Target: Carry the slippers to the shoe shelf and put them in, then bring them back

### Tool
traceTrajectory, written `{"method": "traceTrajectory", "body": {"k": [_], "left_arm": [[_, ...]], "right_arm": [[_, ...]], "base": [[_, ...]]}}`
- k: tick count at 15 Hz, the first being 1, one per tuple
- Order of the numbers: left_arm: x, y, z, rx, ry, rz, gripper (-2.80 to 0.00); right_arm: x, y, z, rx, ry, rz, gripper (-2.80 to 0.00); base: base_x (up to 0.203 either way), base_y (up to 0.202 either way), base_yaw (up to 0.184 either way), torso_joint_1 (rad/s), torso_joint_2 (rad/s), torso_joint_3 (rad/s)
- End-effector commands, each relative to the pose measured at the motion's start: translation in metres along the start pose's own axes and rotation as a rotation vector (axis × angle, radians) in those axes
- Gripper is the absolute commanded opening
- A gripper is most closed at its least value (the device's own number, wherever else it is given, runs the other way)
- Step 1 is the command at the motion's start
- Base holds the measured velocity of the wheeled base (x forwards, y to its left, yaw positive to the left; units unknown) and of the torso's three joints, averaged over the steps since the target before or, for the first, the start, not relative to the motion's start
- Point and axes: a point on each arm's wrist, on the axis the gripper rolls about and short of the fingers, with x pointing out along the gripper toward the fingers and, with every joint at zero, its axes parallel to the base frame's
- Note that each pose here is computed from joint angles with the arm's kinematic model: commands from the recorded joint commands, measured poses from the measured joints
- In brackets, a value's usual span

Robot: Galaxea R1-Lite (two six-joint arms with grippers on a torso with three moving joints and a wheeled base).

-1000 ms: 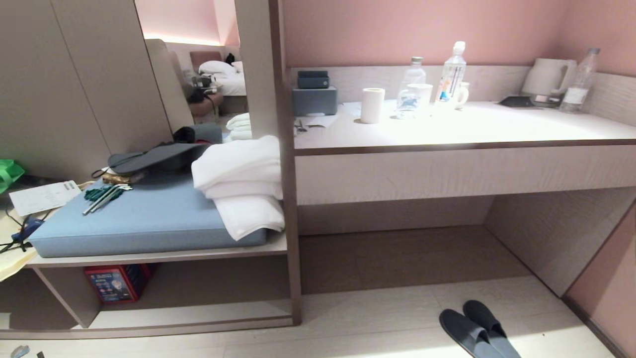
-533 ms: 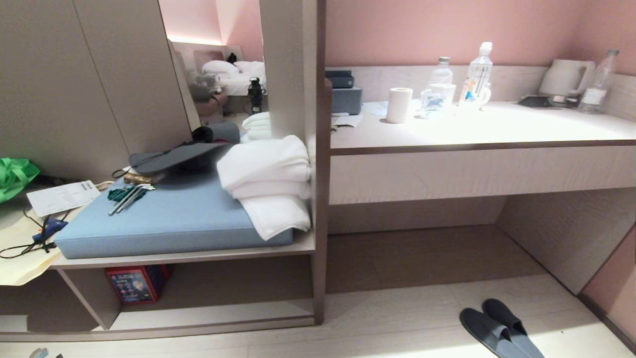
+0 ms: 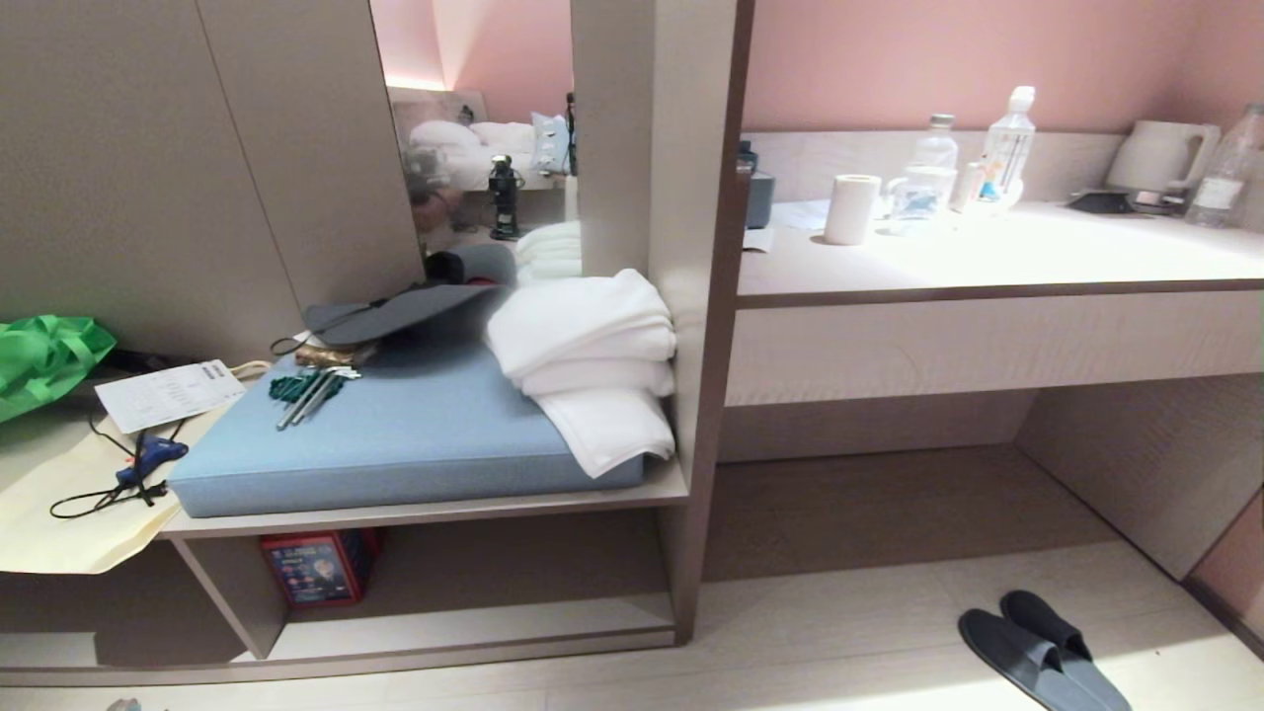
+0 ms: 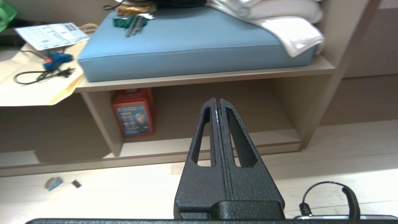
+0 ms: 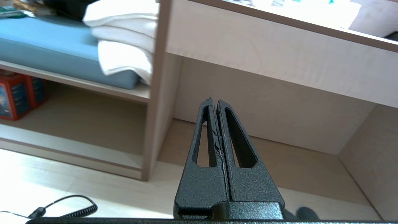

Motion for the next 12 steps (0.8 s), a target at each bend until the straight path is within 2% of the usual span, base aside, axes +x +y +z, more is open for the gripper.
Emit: {"method": "traceTrajectory", "body": {"k": [1,12], "left_arm": [[0.0,0.0,0.0002,-0.001,0.0,0.0,-2.8],[0.0,0.0,0.0001,-0.001,0.002,0.0,-2.8]], "right_arm": [[0.0001,0.0,0.0002,-0.001,0.0,0.002,-2.8],[0.0001,0.0,0.0002,-0.001,0.0,0.002,-2.8]], "base": [[0.0,0.198,-0.002,0.004,0.01,0.002],[0.0,0.197,-0.002,0.003,0.0,0.002]]}}
